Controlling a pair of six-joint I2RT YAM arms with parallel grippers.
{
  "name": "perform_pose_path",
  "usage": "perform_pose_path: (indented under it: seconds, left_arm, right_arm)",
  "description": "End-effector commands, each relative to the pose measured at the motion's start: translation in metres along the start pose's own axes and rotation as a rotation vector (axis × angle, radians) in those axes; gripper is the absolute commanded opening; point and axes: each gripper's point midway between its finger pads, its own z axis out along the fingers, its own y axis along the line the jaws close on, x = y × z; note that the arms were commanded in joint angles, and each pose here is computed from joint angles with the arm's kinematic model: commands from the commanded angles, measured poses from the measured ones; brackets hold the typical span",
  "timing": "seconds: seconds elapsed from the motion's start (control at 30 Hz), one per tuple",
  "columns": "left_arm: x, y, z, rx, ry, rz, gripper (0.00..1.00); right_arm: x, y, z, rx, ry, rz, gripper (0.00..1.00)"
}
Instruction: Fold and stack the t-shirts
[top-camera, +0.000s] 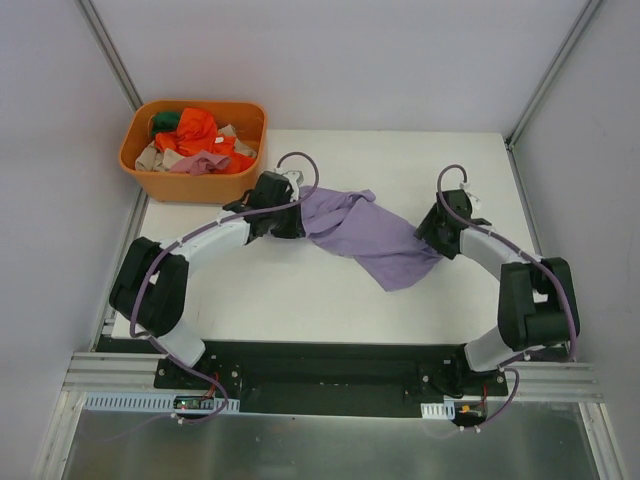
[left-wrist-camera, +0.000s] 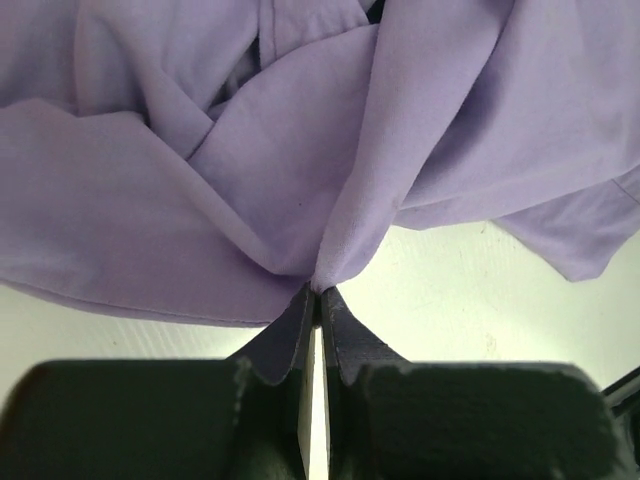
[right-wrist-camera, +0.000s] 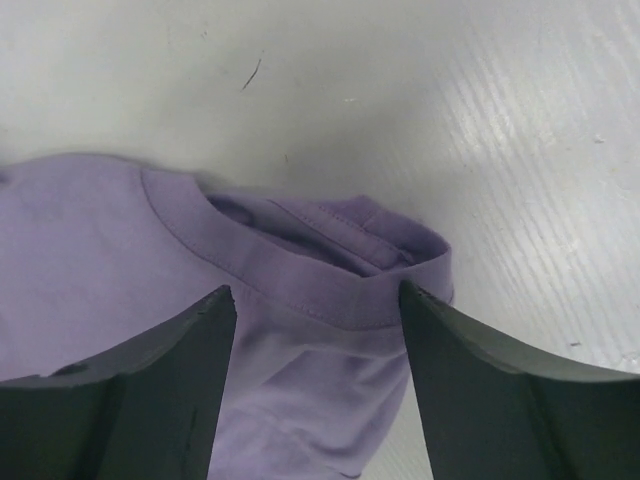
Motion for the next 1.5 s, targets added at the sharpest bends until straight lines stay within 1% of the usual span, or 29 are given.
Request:
perform_pose_path:
  seconds: [0.0,0.03,0.1,0.17,0.23,0.3,0.47,0.6,0.7,0.77,0.87,0.97,1.1,1.13,1.2,1.3,1.4,1.47]
  left_arm:
    - [-0.013,0.001,-0.016,-0.037,-0.084,-0.006,0.0]
    - [-0.014,0.003,-0.018,-0.05,-0.093,-0.006,0.0]
    - [-0.015,0.007,-0.021,-0.071,-0.107,-0.006,0.0]
    - [-0.021,0.008,-0.026,-0.087,-0.135,-0.006,0.0]
    - [-0.03,0.008,-0.035,-0.102,-0.175,0.002,0.0]
    - [-0.045,0.003,-0.05,-0.101,-0.233,0.015,0.0]
    - [-0.095,-0.013,-0.112,-0.1,-0.458,0.05,0.0]
    - [-0.122,-0.015,-0.179,-0.145,-0.658,0.051,0.0]
    - [-0.135,-0.023,-0.232,-0.133,-0.8,0.048,0.0]
    - [-0.141,-0.033,-0.269,-0.092,-0.899,0.05,0.0]
    - [-0.143,-0.051,-0.314,-0.006,-0.998,0.082,0.0]
    - [-0.139,-0.073,-0.353,0.098,-1.064,0.136,0.0]
    - [-0.132,-0.1,-0.396,0.227,-1.126,0.199,0.0]
    - [-0.129,-0.107,-0.402,0.261,-1.129,0.224,0.0]
    - [-0.128,-0.111,-0.412,0.282,-1.143,0.226,0.0]
    - [-0.135,-0.108,-0.41,0.257,-1.147,0.205,0.0]
    - [-0.153,-0.102,-0.386,0.198,-1.117,0.191,0.0]
    - [-0.172,-0.096,-0.352,0.139,-1.058,0.174,0.0]
  right_arm:
    - [-0.015,0.023,0.014,-0.033,-0.015,0.029,0.62]
    - [-0.013,0.023,0.018,-0.026,-0.008,0.02,0.57]
    - [-0.014,0.026,0.02,-0.024,-0.008,0.0,0.35]
    - [-0.017,0.026,0.017,-0.017,-0.014,-0.017,0.16]
    - [-0.025,0.028,0.006,-0.02,-0.048,-0.043,0.06]
    - [-0.037,0.031,-0.013,-0.039,-0.095,-0.079,0.01]
    - [-0.075,0.04,-0.081,-0.14,-0.255,-0.154,0.01]
    - [-0.103,0.034,-0.155,-0.208,-0.425,-0.162,0.01]
    - [-0.118,0.031,-0.207,-0.282,-0.547,-0.152,0.01]
    - [-0.124,0.027,-0.243,-0.325,-0.607,-0.139,0.01]
    - [-0.129,0.023,-0.295,-0.403,-0.687,-0.133,0.01]
    - [-0.132,0.017,-0.341,-0.472,-0.762,-0.12,0.01]
    - [-0.126,0.013,-0.391,-0.576,-0.812,-0.123,0.01]
    - [-0.123,0.01,-0.397,-0.58,-0.812,-0.121,0.01]
    - [-0.121,0.005,-0.41,-0.595,-0.829,-0.114,0.01]
    - [-0.123,-0.002,-0.409,-0.55,-0.826,-0.107,0.01]
    - [-0.132,-0.008,-0.386,-0.441,-0.806,-0.1,0.01]
    - [-0.139,-0.011,-0.361,-0.34,-0.772,-0.097,0.01]
